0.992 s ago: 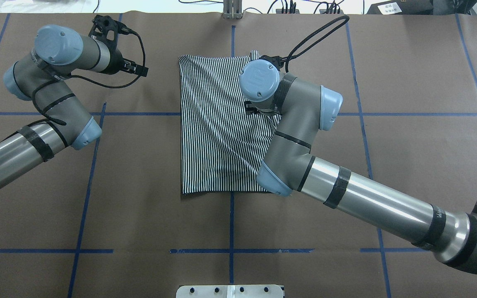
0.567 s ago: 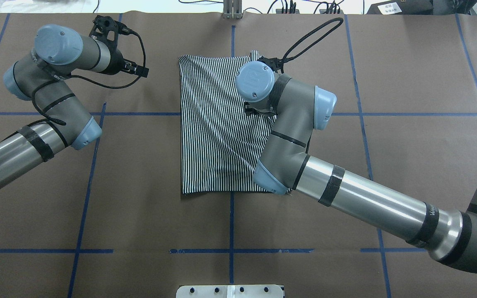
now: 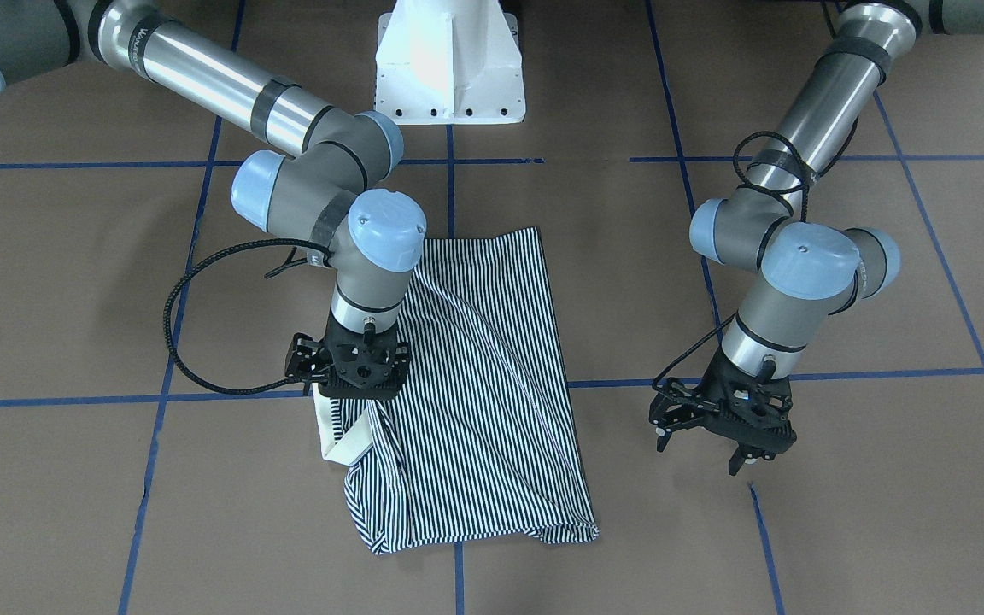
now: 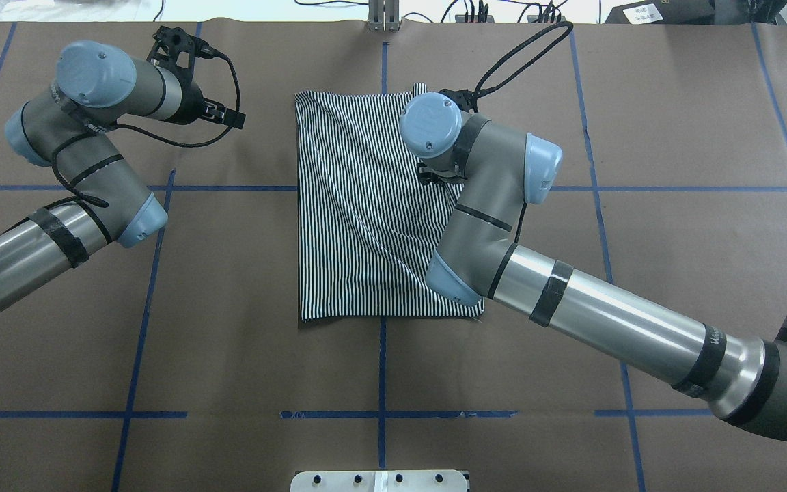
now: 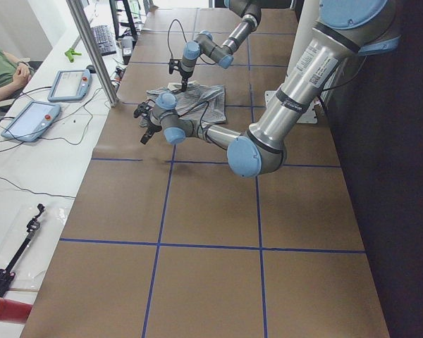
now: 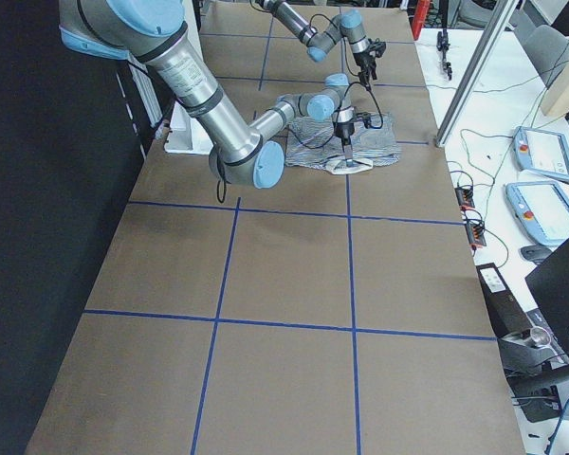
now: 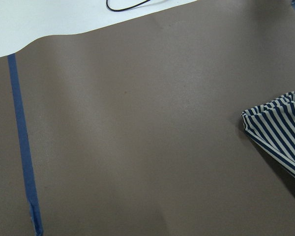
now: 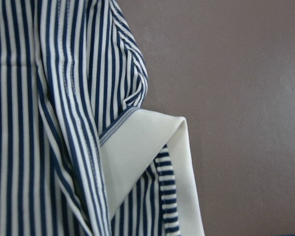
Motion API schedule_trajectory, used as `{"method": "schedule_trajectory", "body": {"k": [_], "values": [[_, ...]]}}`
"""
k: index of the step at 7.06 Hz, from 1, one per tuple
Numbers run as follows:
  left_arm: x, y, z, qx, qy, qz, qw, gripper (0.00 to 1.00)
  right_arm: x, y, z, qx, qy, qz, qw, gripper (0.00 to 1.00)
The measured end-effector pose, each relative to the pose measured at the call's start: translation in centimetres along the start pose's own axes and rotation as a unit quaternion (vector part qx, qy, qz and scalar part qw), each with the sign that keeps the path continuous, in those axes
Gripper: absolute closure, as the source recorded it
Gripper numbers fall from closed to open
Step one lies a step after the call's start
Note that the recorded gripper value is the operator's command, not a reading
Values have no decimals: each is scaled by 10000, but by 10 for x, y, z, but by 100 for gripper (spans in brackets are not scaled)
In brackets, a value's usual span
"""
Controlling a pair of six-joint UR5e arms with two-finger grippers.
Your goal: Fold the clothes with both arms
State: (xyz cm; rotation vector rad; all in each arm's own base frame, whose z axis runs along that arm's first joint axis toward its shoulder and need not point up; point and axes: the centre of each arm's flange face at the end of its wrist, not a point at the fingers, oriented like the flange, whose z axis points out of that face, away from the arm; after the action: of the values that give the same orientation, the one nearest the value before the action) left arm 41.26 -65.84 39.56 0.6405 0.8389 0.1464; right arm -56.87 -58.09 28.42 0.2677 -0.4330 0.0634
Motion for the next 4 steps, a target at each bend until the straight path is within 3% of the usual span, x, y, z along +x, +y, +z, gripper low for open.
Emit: {"method": "schedule_trajectory", "body": {"k": [4], "values": [[1, -1, 0, 5, 4, 9, 10000, 0, 90, -43, 34, -191, 295, -186, 9992, 0]]}}
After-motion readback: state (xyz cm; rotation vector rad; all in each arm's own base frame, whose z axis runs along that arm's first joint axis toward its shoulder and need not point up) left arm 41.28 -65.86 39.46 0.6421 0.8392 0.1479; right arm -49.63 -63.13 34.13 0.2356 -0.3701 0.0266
